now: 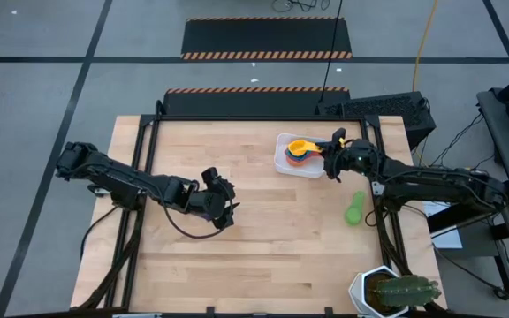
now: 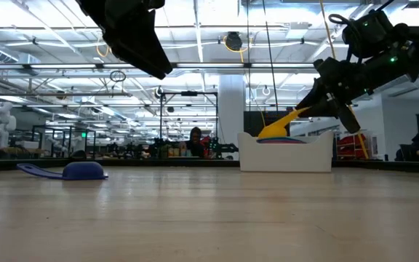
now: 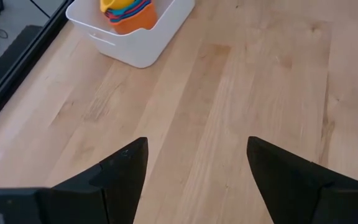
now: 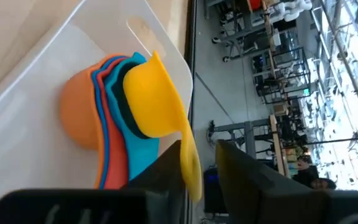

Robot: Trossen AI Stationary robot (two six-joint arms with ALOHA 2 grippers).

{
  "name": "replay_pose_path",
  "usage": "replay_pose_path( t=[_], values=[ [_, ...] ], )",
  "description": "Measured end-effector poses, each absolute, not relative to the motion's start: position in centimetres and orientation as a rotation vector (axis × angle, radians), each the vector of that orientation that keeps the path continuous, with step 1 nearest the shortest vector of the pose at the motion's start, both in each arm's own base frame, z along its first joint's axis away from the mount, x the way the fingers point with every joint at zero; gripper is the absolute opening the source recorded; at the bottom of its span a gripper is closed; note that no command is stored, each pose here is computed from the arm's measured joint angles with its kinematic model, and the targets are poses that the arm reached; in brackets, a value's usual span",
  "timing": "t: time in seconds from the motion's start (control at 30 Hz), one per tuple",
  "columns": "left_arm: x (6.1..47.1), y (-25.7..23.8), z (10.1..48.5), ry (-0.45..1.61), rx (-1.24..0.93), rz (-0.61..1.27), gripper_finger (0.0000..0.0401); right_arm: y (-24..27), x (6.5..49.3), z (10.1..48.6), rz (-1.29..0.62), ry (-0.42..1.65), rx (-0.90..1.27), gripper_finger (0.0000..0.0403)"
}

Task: Nest measuring cups in basket
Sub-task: Stack the yellow measuring cup on top of the light blue measuring cup in the white bin

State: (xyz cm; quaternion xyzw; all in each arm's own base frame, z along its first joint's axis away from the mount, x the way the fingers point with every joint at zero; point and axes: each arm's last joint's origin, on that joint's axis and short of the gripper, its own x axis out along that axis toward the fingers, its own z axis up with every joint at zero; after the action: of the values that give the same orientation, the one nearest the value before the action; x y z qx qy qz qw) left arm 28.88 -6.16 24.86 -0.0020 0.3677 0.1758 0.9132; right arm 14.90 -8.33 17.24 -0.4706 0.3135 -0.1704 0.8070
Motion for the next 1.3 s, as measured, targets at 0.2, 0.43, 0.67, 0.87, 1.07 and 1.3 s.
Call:
replay_pose_path(
  t=[0.2,0.43,0.67,0.87,1.07,1.3],
  values=[
    [29.0,-6.1,24.9,0.748,-0.004,0.360,0.0273,-8.5,14.7,17.0,-0.434,0.713,-0.936,0.0123],
    [29.0,-6.2,25.0,0.745,0.000,0.355,0.0273,-8.7,14.3,16.7,-0.556,0.789,-0.854,0.0152],
    [29.2,-6.2,25.1,0.723,-0.013,0.344,0.0273,-8.9,14.0,16.7,-0.673,0.880,-0.865,0.0162],
    [29.2,-6.2,25.1,0.719,-0.016,0.343,0.0273,-9.0,13.7,16.7,-0.759,0.940,-0.885,0.0162],
    [29.4,-6.3,25.3,0.701,-0.014,0.337,0.0273,-8.6,14.2,17.0,-0.758,0.815,-0.786,0.0162],
    [29.5,-6.1,25.4,0.687,0.000,0.330,0.0273,-6.7,15.8,17.6,-0.573,0.562,-0.462,0.0160]
  ],
)
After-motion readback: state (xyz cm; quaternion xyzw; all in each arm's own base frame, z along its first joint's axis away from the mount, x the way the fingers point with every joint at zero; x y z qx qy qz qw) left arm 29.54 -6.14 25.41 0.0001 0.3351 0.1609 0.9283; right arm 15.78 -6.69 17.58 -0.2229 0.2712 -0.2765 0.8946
